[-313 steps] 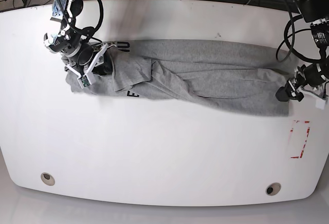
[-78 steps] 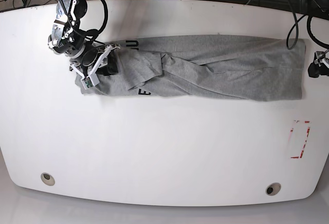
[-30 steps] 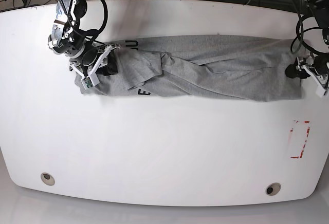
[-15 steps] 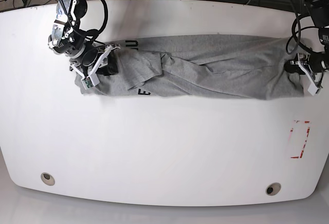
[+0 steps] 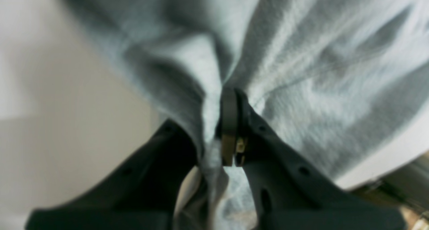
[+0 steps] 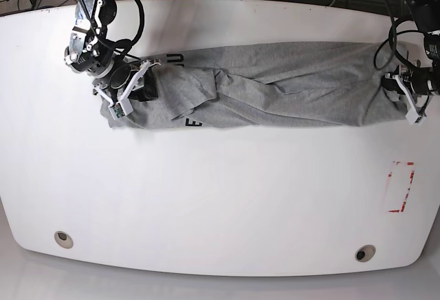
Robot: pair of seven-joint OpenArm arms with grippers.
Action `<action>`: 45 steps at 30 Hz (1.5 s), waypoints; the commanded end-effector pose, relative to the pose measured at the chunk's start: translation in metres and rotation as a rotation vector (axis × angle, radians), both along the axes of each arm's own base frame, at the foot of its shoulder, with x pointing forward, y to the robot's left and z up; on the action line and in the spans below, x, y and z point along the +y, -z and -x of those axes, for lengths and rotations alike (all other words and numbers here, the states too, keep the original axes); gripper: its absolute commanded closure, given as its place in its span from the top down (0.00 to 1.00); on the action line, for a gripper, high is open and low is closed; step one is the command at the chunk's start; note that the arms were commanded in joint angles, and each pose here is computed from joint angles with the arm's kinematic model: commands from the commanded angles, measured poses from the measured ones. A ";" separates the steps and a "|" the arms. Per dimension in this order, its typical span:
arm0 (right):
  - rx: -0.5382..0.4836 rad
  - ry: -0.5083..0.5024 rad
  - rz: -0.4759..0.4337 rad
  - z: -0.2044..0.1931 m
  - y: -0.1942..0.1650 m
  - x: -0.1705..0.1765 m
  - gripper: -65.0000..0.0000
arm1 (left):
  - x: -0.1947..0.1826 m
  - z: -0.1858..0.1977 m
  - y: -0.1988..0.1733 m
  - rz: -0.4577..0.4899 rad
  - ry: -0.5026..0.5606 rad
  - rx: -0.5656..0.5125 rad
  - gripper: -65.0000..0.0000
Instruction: Fold the T-shirt properly
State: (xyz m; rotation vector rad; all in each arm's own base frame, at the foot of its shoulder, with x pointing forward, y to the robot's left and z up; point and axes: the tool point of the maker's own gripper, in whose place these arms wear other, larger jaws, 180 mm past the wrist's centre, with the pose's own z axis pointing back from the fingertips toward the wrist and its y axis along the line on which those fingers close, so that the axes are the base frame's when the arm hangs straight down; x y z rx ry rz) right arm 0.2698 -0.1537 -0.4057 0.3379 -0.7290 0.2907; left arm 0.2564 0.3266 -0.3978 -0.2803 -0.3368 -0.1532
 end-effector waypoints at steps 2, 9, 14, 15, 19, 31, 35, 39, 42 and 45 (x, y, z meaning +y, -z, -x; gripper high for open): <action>-0.054 0.006 -0.010 -0.010 -0.013 -0.003 0.18 | -0.022 -0.031 -0.040 -0.034 0.085 -0.148 0.07; -0.054 0.005 -0.011 -0.010 -0.013 -0.003 0.18 | -0.078 -0.047 -0.069 -0.064 0.241 -0.271 0.07; -0.054 0.003 -0.011 -0.010 -0.013 -0.002 0.18 | -0.125 -0.048 -0.074 -0.070 0.400 -0.302 0.07; -0.054 0.003 -0.011 -0.010 -0.013 -0.002 0.18 | -0.135 -0.047 -0.072 -0.056 0.424 -0.302 0.07; -0.054 0.003 -0.011 -0.010 -0.013 -0.002 0.18 | -0.171 -0.043 -0.070 0.020 0.484 -0.312 0.07; -0.054 0.003 -0.011 -0.010 -0.013 -0.002 0.18 | -0.255 -0.046 -0.076 0.198 0.583 -0.359 0.07; -0.054 0.003 -0.011 -0.010 -0.013 -0.002 0.18 | -0.275 -0.046 -0.080 0.251 0.582 -0.371 0.07; -0.054 0.003 -0.011 -0.010 -0.013 -0.002 0.18 | -0.295 -0.050 -0.088 0.313 0.554 -0.383 0.07; -0.054 0.003 -0.011 -0.010 -0.013 -0.002 0.18 | -0.301 -0.051 -0.086 0.336 0.543 -0.370 0.07; -0.054 0.003 -0.011 -0.010 -0.013 -0.002 0.18 | -0.303 -0.050 -0.079 0.357 0.527 -0.339 0.07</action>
